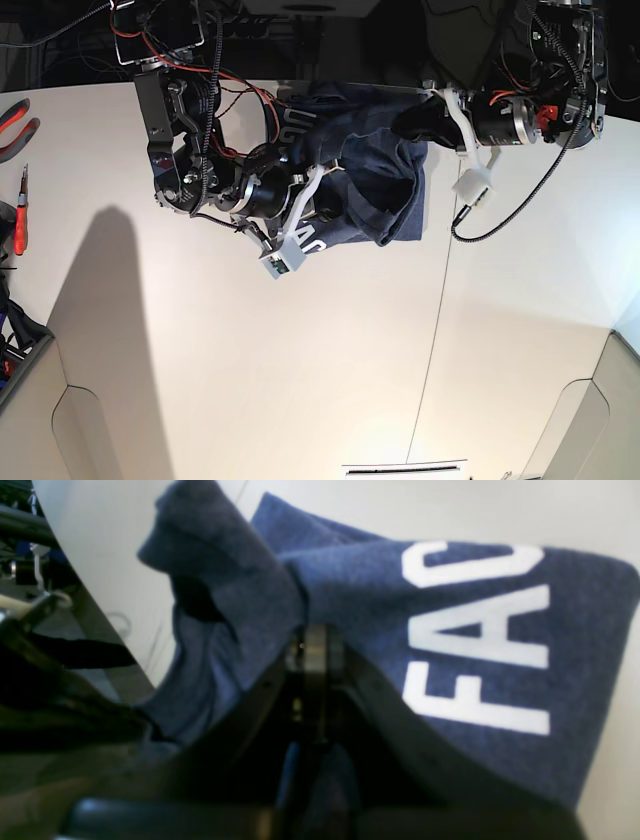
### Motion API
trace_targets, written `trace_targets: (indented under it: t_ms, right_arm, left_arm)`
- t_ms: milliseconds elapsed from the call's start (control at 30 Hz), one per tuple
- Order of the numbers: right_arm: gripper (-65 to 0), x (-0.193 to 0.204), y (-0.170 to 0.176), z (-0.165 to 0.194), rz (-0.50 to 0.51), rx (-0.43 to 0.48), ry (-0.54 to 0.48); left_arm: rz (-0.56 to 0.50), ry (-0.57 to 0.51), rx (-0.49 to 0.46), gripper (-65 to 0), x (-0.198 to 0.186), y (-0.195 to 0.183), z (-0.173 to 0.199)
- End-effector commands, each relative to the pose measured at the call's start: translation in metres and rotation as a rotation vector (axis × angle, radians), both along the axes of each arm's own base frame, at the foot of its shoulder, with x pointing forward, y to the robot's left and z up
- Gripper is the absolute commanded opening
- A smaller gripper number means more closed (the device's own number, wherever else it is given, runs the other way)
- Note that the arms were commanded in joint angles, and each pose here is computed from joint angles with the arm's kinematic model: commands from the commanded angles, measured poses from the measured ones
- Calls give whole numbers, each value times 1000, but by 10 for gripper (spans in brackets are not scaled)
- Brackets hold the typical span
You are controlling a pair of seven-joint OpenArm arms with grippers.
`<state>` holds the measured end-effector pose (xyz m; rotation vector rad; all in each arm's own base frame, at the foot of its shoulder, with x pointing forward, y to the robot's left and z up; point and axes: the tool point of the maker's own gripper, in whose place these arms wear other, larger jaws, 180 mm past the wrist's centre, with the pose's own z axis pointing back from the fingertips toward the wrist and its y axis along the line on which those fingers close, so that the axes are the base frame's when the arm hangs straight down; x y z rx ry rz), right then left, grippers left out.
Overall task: Layout the t-shirt on the table in an organized manner, then fold the t-shirt properly
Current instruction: 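Grasp the folded bundle with the left gripper and press it flat, then tuck the loose shirt edge under the bundle with both grippers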
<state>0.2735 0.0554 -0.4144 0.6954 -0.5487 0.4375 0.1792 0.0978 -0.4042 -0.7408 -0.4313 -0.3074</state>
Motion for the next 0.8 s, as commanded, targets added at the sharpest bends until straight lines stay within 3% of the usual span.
trace_targets:
  t_ms: [0, 300, 500, 667, 767]
  right_arm:
    - [-650, 11, 4, 14, -7, 33, -44]
    - [-650, 13, 4, 16, -10, 39, -54]
    - [-650, 35, 14, 56, -18, 142, -130]
    - [-650, 47, 13, 108, -1, 150, -286]
    - [-650, 44, 12, 125, 25, 130, -328]
  left_arm:
    - [5, -32, -1, -650, 6, 6, 8]
    - [95, -42, 20, -650, 11, 35, 12]
    - [202, -153, -232, -650, 33, 29, 58]
    - [211, -172, -275, -650, 39, 22, 64]
    - [209, -191, -299, -650, 46, 14, 68]
